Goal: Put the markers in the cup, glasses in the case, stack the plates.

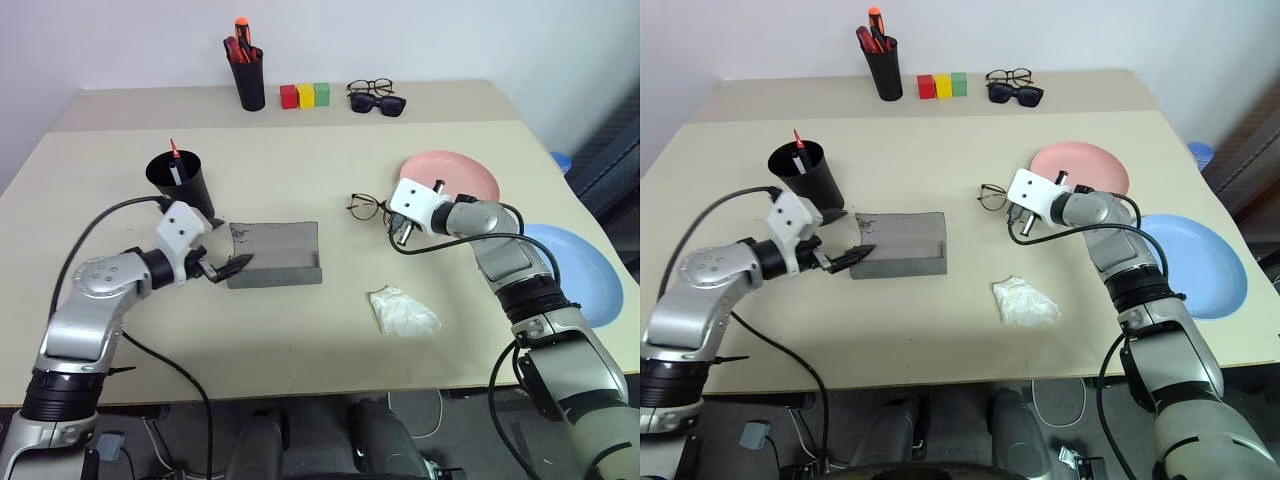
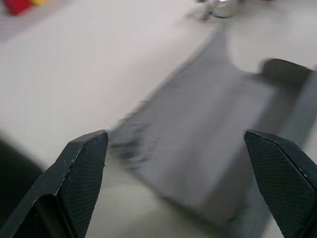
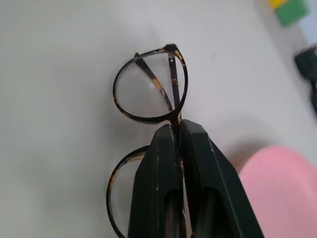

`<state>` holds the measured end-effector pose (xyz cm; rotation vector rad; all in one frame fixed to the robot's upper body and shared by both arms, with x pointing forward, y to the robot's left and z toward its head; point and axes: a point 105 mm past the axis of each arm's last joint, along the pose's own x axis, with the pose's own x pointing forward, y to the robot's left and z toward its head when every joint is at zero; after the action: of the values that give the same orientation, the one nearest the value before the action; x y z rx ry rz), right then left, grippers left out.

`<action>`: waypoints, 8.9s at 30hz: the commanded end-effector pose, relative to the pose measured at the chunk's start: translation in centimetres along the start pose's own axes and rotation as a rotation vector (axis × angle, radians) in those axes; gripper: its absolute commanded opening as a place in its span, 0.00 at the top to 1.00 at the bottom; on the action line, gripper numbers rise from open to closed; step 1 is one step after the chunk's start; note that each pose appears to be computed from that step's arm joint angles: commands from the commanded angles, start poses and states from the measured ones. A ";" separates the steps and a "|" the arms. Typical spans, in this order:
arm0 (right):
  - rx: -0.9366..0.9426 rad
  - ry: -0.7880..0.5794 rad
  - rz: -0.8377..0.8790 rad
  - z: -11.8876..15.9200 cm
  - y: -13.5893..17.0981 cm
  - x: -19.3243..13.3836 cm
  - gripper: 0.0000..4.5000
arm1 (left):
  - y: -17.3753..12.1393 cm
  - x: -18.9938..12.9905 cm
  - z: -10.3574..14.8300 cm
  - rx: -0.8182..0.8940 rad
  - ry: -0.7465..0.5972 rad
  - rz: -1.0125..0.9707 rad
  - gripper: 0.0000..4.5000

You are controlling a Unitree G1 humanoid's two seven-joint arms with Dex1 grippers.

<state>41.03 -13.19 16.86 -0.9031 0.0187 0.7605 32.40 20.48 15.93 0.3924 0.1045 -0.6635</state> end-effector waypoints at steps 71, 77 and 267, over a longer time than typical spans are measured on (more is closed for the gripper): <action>0.120 -0.382 0.193 10.6 7.0 -4.4 0.26 | -0.3 10.7 3.6 -0.257 0.295 -0.093 0.64; 0.149 -0.338 0.128 9.6 6.2 -5.4 0.26 | -0.2 11.2 2.8 -0.276 0.370 -0.152 0.64; -0.068 0.218 -0.329 -5.2 -3.9 -7.9 0.99 | -7.8 1.1 4.9 -0.090 -0.132 -0.327 1.00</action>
<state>39.40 -23.03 14.40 -0.9797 0.1700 0.3942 28.58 12.89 16.85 0.2296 0.1149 -0.9753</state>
